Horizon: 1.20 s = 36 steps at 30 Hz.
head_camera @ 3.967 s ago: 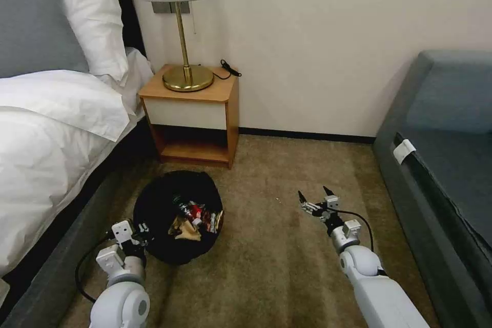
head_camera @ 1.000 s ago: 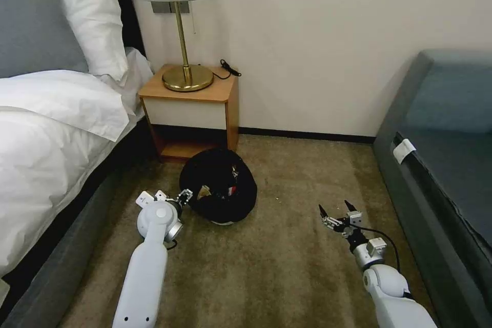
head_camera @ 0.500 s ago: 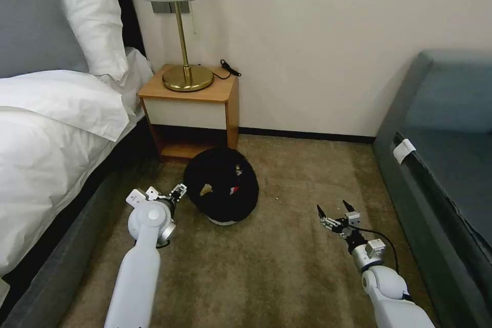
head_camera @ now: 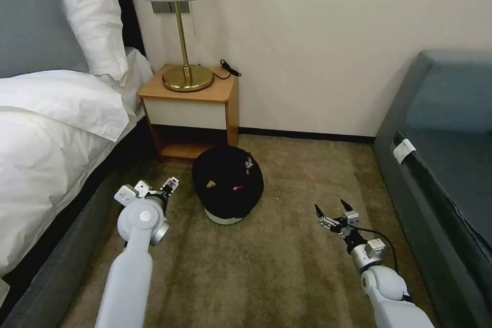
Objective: Pick up the trash bin, then pick up the garbage on the floor and place it into the trash bin.
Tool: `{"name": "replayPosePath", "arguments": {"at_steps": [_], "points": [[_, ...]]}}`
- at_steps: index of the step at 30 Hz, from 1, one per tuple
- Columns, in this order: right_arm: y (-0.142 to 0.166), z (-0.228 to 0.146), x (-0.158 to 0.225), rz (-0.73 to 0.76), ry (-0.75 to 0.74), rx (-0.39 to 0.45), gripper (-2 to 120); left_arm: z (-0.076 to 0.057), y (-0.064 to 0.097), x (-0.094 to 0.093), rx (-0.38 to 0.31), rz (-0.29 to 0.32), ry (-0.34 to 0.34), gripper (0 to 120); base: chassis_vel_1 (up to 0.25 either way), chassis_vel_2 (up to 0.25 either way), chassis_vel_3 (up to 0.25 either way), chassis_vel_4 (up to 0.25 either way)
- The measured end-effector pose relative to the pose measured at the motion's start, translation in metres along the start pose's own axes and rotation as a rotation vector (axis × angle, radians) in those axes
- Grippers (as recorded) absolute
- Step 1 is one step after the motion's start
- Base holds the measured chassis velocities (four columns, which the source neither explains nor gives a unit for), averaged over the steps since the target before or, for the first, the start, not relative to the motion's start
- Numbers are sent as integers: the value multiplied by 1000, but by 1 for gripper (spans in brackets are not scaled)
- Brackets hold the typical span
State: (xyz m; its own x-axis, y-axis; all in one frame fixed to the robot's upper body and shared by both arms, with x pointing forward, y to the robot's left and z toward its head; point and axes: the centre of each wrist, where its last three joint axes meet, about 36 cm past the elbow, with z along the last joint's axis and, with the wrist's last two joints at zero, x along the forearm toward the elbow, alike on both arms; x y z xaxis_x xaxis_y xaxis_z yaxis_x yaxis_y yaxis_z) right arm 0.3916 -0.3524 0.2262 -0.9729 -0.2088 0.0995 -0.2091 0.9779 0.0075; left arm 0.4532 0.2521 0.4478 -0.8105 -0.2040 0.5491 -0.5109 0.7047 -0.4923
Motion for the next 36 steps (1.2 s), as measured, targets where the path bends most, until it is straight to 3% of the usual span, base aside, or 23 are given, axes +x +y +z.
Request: {"name": "replayPosePath", "arguments": {"at_steps": [1, 4, 5, 8, 14, 17, 18, 21, 26, 30, 36], "points": [[0, 0, 0, 0, 0, 0, 100, 0, 0, 0, 0, 0, 0, 100, 0, 0, 0, 0], [4, -3, 2, 32, -7, 6, 100, 2, 7, 9, -106, 49, -107, 100, 0, 0, 0, 0], [4, -3, 2, 32, -7, 6, 100, 2, 7, 9, -106, 49, -107, 100, 0, 0, 0, 0], [6, -3, 6, 58, -5, 22, 100, 4, 15, 20, -201, 145, -178, 100, 0, 0, 0, 0], [7, -3, 8, 66, -5, 26, 100, 5, 17, 25, -230, 175, -190, 100, 0, 0, 0, 0], [11, -4, 16, 91, -11, 27, 100, 13, 24, 39, -350, 220, -245, 100, 0, 0, 0, 0], [11, -4, 16, 91, -11, 27, 100, 13, 24, 39, -350, 220, -245, 100, 0, 0, 0, 0], [15, -3, 23, 110, -21, 24, 100, 26, 32, 52, -466, 231, -279, 100, 0, 0, 0, 0], [17, -4, 28, 124, -31, 20, 100, 37, 46, 62, -555, 212, -294, 100, 0, 0, 0, 0], [21, 0, 44, 141, -41, 14, 100, 58, 76, 88, -709, 187, -326, 100, 0, 0, 0, 0], [23, 4, 55, 145, -47, 13, 100, 65, 81, 113, -729, 190, -356, 100, 0, 0, 0, 0]]}}
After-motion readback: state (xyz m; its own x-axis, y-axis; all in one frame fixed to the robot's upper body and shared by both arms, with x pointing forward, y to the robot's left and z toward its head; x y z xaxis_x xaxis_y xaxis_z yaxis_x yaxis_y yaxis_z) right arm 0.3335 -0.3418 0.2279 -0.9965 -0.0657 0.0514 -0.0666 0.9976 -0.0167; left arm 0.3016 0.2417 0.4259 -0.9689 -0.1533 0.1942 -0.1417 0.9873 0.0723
